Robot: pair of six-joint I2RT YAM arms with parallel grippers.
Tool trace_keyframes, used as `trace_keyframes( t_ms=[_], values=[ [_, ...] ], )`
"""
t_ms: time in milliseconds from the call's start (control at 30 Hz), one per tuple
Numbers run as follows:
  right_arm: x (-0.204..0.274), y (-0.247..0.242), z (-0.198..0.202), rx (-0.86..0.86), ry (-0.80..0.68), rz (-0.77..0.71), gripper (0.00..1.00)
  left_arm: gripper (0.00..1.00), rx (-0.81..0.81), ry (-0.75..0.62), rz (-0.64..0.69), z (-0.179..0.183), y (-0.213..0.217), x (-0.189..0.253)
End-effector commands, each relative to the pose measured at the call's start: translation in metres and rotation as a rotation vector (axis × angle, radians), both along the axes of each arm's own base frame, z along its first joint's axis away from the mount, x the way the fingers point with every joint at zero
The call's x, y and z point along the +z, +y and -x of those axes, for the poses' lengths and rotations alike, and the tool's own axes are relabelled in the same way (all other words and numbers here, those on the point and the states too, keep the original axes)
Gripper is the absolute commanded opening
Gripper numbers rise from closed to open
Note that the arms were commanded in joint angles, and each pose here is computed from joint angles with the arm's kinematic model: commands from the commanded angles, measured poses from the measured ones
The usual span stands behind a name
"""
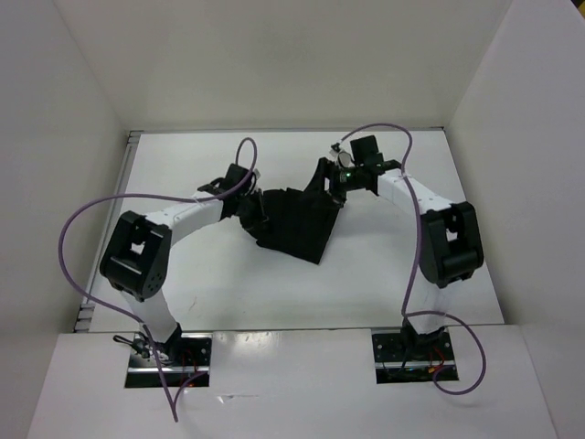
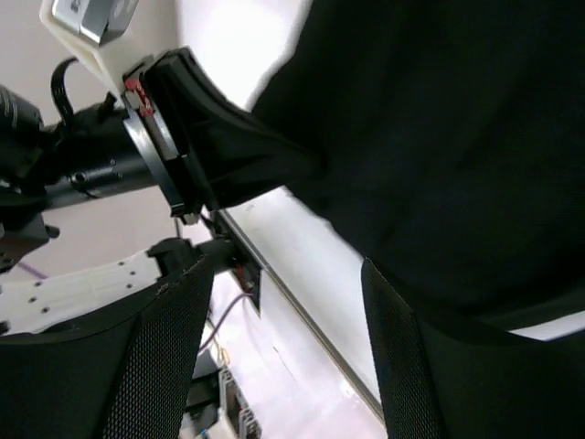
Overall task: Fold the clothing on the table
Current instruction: Fold the skirt
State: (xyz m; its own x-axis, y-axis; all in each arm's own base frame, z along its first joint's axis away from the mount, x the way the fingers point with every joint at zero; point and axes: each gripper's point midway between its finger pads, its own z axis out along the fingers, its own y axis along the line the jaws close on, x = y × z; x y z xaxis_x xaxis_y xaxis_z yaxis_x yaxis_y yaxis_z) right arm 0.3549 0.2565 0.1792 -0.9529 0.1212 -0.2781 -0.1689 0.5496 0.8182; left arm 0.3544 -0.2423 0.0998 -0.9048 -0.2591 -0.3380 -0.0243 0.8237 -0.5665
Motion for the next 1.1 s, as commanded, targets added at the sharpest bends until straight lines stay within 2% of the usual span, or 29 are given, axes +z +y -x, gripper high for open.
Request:
trace_keyframes(
  t_ms=[0,167,267,467,533,567,600,633,667,700,733,767,833,867,967,1000,1067],
  values=[
    [-0.041,0.001,-0.002,0.008,0.054,0.043,0.71,0.03,-0.021,0.047,0.013,0.011,0.000,-0.019],
    [-0.112,-0.038,0.011,-0.101,0.293,0.173,0.68,0.03,-0.026,0.114,-0.020,0.041,0.006,-0.050],
    [-0.143,-0.054,0.018,-0.157,0.354,0.230,0.68,0.03,-0.009,0.135,-0.056,0.052,0.013,-0.064],
    [-0.168,-0.060,0.018,-0.169,0.401,0.253,0.67,0.03,0.007,0.165,-0.115,0.037,0.014,-0.104],
    [-0.162,-0.062,0.017,-0.168,0.391,0.243,0.67,0.11,-0.009,0.118,-0.106,0.020,0.006,-0.086],
    [-0.142,-0.061,0.012,-0.171,0.344,0.229,0.67,0.17,-0.022,0.117,-0.101,0.020,0.005,-0.078],
    [-0.129,-0.062,0.012,-0.168,0.311,0.223,0.67,0.36,-0.021,0.056,-0.072,0.013,0.001,-0.050],
    [-0.110,-0.062,0.007,-0.176,0.262,0.217,0.67,0.51,-0.029,0.016,-0.053,0.013,-0.003,-0.033],
    [-0.080,-0.066,0.005,-0.202,0.194,0.226,0.67,0.65,-0.027,-0.079,-0.008,0.009,-0.005,0.009],
    [-0.064,-0.068,0.005,-0.208,0.151,0.231,0.67,0.75,-0.009,-0.112,0.000,0.009,-0.002,0.026],
    [-0.044,-0.070,0.002,-0.211,0.094,0.229,0.67,0.91,0.010,-0.172,0.028,0.012,0.001,0.059],
    [-0.016,-0.071,0.007,-0.218,0.030,0.209,0.67,0.97,0.030,-0.202,0.021,0.013,0.007,0.071],
    [0.008,-0.076,0.010,-0.240,-0.031,0.197,0.68,1.00,0.061,-0.278,0.050,0.018,0.014,0.108],
    [0.015,-0.079,0.014,-0.251,-0.055,0.199,0.70,1.00,0.076,-0.281,0.055,0.023,0.018,0.110],
    [0.025,-0.090,0.029,-0.302,-0.095,0.223,0.70,1.00,0.116,-0.278,0.066,0.044,0.031,0.105],
    [0.013,-0.094,0.039,-0.316,-0.048,0.248,0.70,1.00,0.122,-0.266,0.067,0.050,0.033,0.099],
    [0.007,-0.104,0.043,-0.349,-0.044,0.278,0.70,1.00,0.137,-0.225,0.062,0.066,0.041,0.080]
  ],
)
